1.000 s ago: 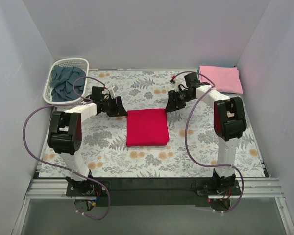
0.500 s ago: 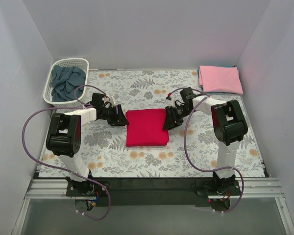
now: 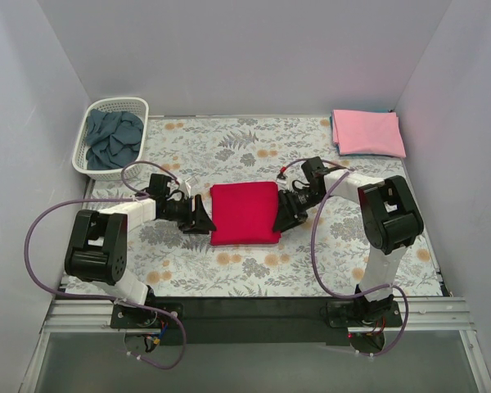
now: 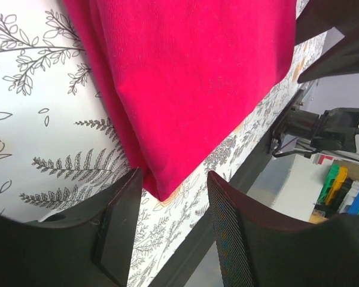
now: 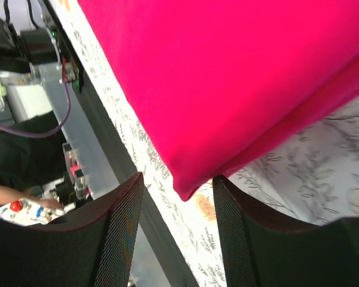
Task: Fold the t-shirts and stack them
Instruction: Fold the tshirt, then neatly place the folded tshirt to the corner
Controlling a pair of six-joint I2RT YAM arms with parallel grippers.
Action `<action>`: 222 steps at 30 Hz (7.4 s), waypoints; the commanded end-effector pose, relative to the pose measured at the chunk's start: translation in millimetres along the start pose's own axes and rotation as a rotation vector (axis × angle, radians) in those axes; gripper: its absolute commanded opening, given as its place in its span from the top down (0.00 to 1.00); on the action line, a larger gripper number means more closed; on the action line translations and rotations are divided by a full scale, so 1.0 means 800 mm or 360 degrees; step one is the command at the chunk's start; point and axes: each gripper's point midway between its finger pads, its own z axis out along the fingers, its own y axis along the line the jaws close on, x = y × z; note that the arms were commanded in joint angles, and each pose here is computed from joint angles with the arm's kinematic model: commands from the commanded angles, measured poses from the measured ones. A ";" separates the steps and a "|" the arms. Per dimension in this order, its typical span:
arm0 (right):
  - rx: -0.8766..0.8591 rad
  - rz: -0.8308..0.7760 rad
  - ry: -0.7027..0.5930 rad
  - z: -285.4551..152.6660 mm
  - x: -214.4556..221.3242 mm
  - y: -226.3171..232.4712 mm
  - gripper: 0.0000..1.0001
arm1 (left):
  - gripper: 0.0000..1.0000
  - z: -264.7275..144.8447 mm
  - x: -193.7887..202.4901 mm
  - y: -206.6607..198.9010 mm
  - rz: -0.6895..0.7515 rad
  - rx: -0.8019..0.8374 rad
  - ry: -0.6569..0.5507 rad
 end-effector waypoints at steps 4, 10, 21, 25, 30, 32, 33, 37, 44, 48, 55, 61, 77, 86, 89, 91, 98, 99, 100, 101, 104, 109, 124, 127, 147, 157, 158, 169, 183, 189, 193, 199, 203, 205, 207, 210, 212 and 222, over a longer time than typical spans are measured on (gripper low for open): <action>-0.0096 0.0002 0.0100 0.015 0.031 0.018 0.43 | 0.54 0.002 0.012 -0.023 0.0025 0.0043 0.0052; -0.0085 -0.0007 0.0115 0.022 0.038 0.017 0.44 | 0.56 0.013 0.022 -0.003 -0.0033 -0.0054 0.0086; 0.0061 -0.0017 0.0120 0.020 0.035 -0.010 0.99 | 1.00 0.005 0.013 0.025 -0.0072 -0.0238 -0.0008; 0.0177 -0.0038 0.0137 0.014 0.039 -0.022 0.99 | 1.00 0.005 0.011 0.036 -0.0106 -0.0291 -0.0013; 0.0303 -0.0065 0.0147 0.006 0.041 -0.033 0.99 | 1.00 0.005 0.011 0.040 -0.0122 -0.0305 0.0005; 0.0290 -0.0079 0.0155 0.004 0.044 -0.030 0.99 | 1.00 0.006 0.012 0.030 -0.0093 -0.0229 0.0028; 0.0236 -0.0099 0.0145 0.003 0.043 -0.020 0.99 | 1.00 0.006 0.013 0.024 -0.0078 -0.0193 0.0037; 0.0171 -0.0275 0.0110 -0.016 0.026 0.010 0.39 | 0.53 -0.015 -0.001 -0.017 0.0109 -0.0058 -0.0078; -0.0097 -0.0499 -0.0137 -0.047 -0.031 0.090 0.13 | 0.49 -0.053 -0.015 -0.115 0.0270 0.0391 -0.0215; -0.0383 -0.0298 -0.0126 -0.022 -0.031 0.115 0.02 | 0.41 -0.030 0.008 -0.132 0.0156 0.0577 -0.0117; -0.0453 -0.0068 0.0060 0.036 0.016 0.068 0.02 | 0.36 0.028 0.016 -0.078 -0.0099 0.0445 -0.0012; -0.0311 0.0113 0.0067 0.041 0.030 0.007 0.02 | 0.36 0.050 0.021 -0.010 -0.0314 0.0255 0.0052; -0.0201 -0.0473 -0.0352 -0.066 -0.170 0.067 0.02 | 0.34 -0.012 -0.116 -0.137 0.0280 0.0547 -0.0341; -0.0179 -0.0277 -0.0438 -0.017 -0.242 -0.020 0.02 | 0.34 0.044 -0.189 -0.077 0.0096 0.0494 -0.0427; -0.0119 -0.0187 -0.0452 -0.006 -0.242 -0.066 0.02 | 0.34 0.058 -0.196 -0.028 -0.0049 0.0423 -0.0446; -0.0084 -0.0169 -0.0462 -0.007 -0.242 -0.083 0.01 | 0.34 0.061 -0.200 -0.001 -0.0126 0.0381 -0.0447; 0.0021 -0.0411 -0.0676 -0.086 -0.282 -0.026 0.02 | 0.35 0.003 -0.238 -0.035 0.0136 0.0365 -0.0585; 0.0050 -0.0422 -0.0681 -0.093 -0.276 -0.020 0.02 | 0.34 -0.009 -0.238 -0.048 0.0186 0.0353 -0.0595; 0.0095 -0.0537 -0.0737 -0.117 -0.277 0.006 0.02 | 0.33 -0.020 -0.239 -0.060 0.0298 0.0345 -0.0629; 0.0160 -0.0560 -0.0763 -0.127 -0.275 0.010 0.02 | 0.32 -0.045 -0.245 -0.087 0.0417 0.0334 -0.0707; 0.0289 -0.0619 -0.0801 -0.147 -0.246 0.028 0.02 | 0.32 -0.070 -0.231 -0.122 0.0651 0.0250 -0.0753; 0.0466 -0.0562 -0.0827 -0.163 -0.192 0.033 0.02 | 0.42 -0.047 -0.163 -0.151 0.1144 -0.0052 -0.0673; 0.0581 0.0319 -0.1038 -0.169 -0.064 -0.043 0.02 | 0.56 0.137 0.011 -0.176 0.2587 -0.0541 -0.0156; 0.0592 0.0369 -0.1065 -0.168 -0.055 -0.050 0.02 | 0.55 0.160 0.021 -0.169 0.2666 -0.0544 -0.0107; 0.0208 0.0624 -0.1050 -0.112 -0.035 -0.058 0.02 | 1.00 0.183 0.026 -0.183 0.2462 -0.0332 -0.0171; 0.0040 0.0646 -0.1036 -0.086 -0.058 -0.051 0.02 | 1.00 0.143 0.003 -0.202 0.2038 -0.0078 -0.0219; 0.0012 0.0652 -0.1065 -0.086 -0.063 -0.045 0.02 | 1.00 0.143 0.003 -0.202 0.2012 -0.0070 -0.0218; 0.0027 0.0827 -0.1151 -0.041 -0.059 -0.039 0.02 | 1.00 0.140 -0.015 -0.222 0.1902 -0.0011 -0.0288; 0.0008 0.0895 -0.1251 -0.016 -0.111 -0.047 0.33 | 1.00 0.147 -0.018 -0.223 0.1840 0.0019 -0.0279; 0.0025 0.0897 -0.1259 -0.008 -0.124 -0.057 0.38 | 1.00 0.148 -0.016 -0.223 0.1829 0.0029 -0.0272; 0.0035 0.0886 -0.1258 -0.002 -0.128 -0.060 0.39 | 1.00 0.148 -0.017 -0.223 0.1820 0.0035 -0.0270; 0.0061 0.0877 -0.1236 0.007 -0.126 -0.068 0.45 | 1.00 0.149 -0.018 -0.224 0.1813 0.0043 -0.0278; 0.0084 0.0837 -0.1244 0.007 -0.132 -0.072 0.70 | 1.00 0.149 -0.019 -0.228 0.1790 0.0058 -0.0284; 0.0081 0.0755 -0.1248 0.002 -0.141 -0.067 0.84 | 1.00 0.147 -0.017 -0.229 0.1765 0.0059 -0.0269; 0.0165 0.0613 -0.1223 -0.009 -0.144 -0.074 0.99 | 0.83 0.134 -0.024 -0.240 0.1717 0.0074 -0.0297; 0.0231 0.0483 -0.1225 -0.044 -0.153 -0.085 0.99 | 0.53 0.099 -0.028 -0.249 0.1510 0.0150 -0.0304; 0.0234 0.0453 -0.1175 -0.058 -0.148 -0.091 0.99 | 0.40 0.073 -0.060 -0.250 0.1411 0.0150 -0.0387; 0.0680 0.0133 -0.1144 -0.195 -0.152 -0.165 0.99 | 0.36 0.098 -0.202 -0.329 0.1070 0.0333 -0.0587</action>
